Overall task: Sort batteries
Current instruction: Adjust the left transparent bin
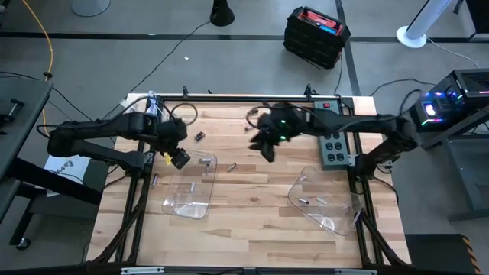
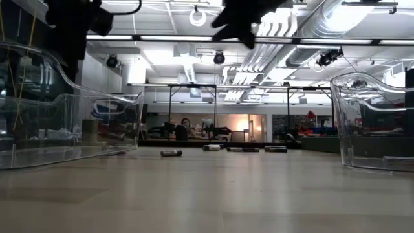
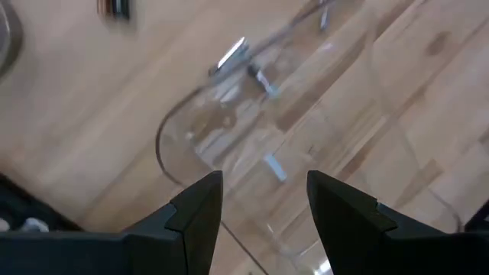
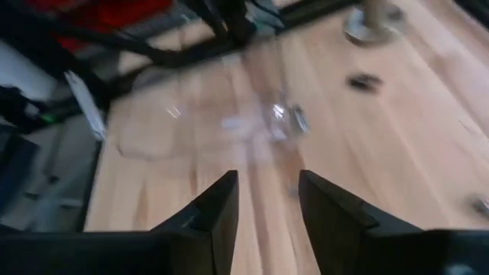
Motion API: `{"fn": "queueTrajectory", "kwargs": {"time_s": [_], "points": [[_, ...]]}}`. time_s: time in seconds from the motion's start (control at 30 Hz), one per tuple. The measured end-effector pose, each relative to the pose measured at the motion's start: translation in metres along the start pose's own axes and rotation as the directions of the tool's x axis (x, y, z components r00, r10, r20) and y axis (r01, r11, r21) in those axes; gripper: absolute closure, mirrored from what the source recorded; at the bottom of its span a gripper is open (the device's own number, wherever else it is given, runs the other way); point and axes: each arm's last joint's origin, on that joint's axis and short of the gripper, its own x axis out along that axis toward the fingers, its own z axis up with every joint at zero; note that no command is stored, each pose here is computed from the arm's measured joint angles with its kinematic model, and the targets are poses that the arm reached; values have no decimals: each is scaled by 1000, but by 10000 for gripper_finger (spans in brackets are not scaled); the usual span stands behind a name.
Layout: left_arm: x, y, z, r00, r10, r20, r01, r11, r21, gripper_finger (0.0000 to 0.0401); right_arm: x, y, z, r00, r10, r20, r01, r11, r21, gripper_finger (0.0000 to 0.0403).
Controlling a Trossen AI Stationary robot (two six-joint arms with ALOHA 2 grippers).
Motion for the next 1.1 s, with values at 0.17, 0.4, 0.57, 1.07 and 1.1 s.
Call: {"fn": "queueTrajectory", "kwargs": {"time_s": [0.17,0.4,0.57,1.07,1.1], "points": [[12,-1,-6,1000,29,-12,-29,1000,5,217,51,-16,-2,995,89,42,-91,995,31,273],[40,-14,-1,994,-103,47,100,993,54,220,64,-28,-2,976,217,36,-219,972,87,274],[71,-32,15,987,-137,87,125,984,126,250,24,-34,15,980,167,105,-174,983,66,282],[130,-100,111,845,-430,319,357,896,263,388,-102,-15,24,957,-153,248,145,988,53,302],[127,-107,119,825,-454,337,368,884,288,389,-107,-14,23,953,-162,254,153,987,55,302]]}}
